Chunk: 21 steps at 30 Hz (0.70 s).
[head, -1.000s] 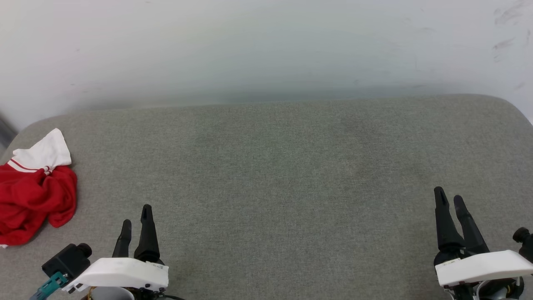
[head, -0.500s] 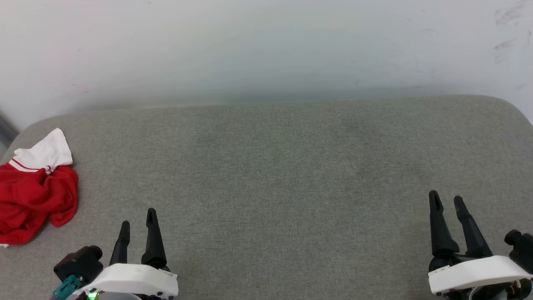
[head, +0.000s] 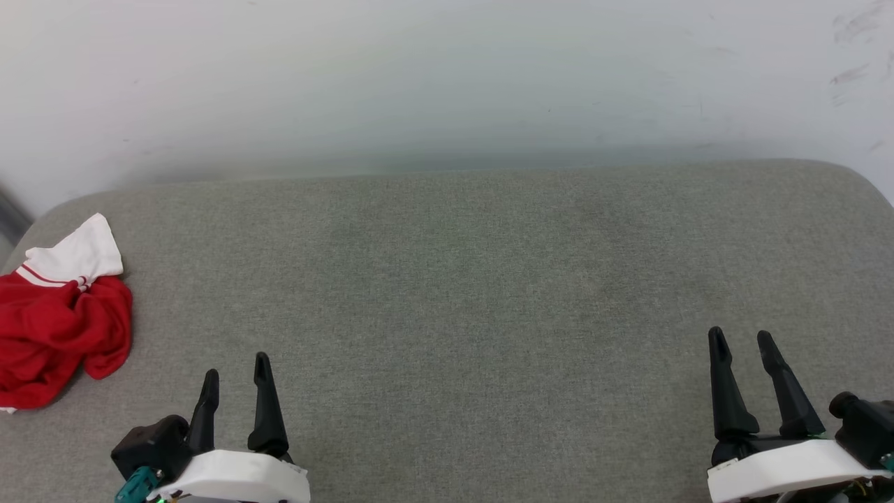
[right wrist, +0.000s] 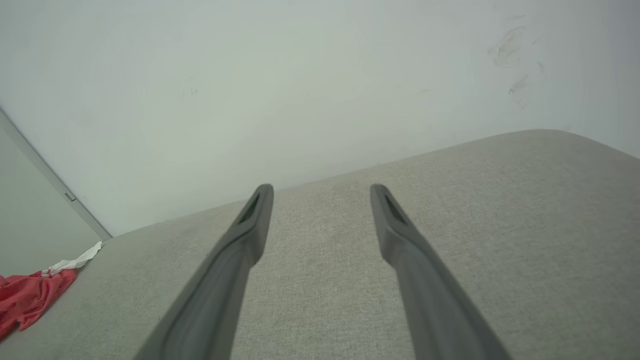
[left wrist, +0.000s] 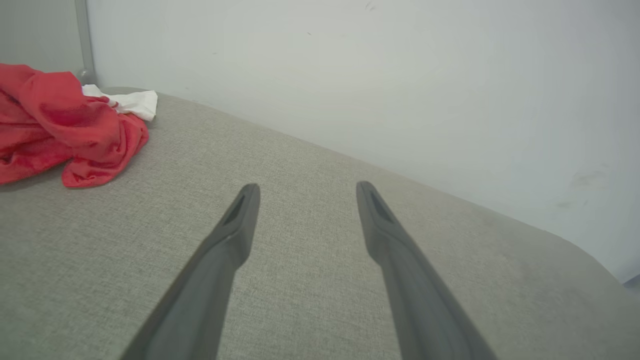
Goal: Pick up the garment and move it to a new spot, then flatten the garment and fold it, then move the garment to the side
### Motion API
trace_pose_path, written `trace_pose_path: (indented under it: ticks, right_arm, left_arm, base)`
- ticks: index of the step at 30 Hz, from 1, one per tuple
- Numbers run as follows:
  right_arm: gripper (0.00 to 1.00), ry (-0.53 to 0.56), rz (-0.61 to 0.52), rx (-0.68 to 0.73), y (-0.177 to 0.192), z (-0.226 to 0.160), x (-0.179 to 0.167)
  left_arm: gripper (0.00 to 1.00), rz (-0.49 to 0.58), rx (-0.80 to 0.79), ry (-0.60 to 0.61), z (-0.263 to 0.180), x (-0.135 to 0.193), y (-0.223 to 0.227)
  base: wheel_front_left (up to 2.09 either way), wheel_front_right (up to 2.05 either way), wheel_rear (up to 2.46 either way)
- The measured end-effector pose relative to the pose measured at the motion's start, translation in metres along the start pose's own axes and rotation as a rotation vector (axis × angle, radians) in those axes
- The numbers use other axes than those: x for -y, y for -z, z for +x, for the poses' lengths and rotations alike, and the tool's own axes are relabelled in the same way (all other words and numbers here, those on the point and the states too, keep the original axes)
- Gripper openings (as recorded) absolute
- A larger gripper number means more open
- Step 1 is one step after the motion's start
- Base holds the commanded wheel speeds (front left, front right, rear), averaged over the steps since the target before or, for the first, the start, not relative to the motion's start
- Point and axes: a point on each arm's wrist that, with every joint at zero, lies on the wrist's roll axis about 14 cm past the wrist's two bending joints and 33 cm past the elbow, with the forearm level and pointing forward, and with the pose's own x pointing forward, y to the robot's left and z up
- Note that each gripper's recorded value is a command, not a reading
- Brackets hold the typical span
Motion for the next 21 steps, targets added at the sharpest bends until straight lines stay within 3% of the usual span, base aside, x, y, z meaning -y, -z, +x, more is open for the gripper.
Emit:
trace_pose_path:
  ticks: [21]
  right_arm:
    - [1.0,-0.047,-0.173,0.043,-0.0093,-0.0027,-0.0098]
  left_arm:
    - [1.0,0.163,0.044,0.054,-0.0056,0.0079,-0.0031]
  base:
    - [0.0,0.0,0.0]
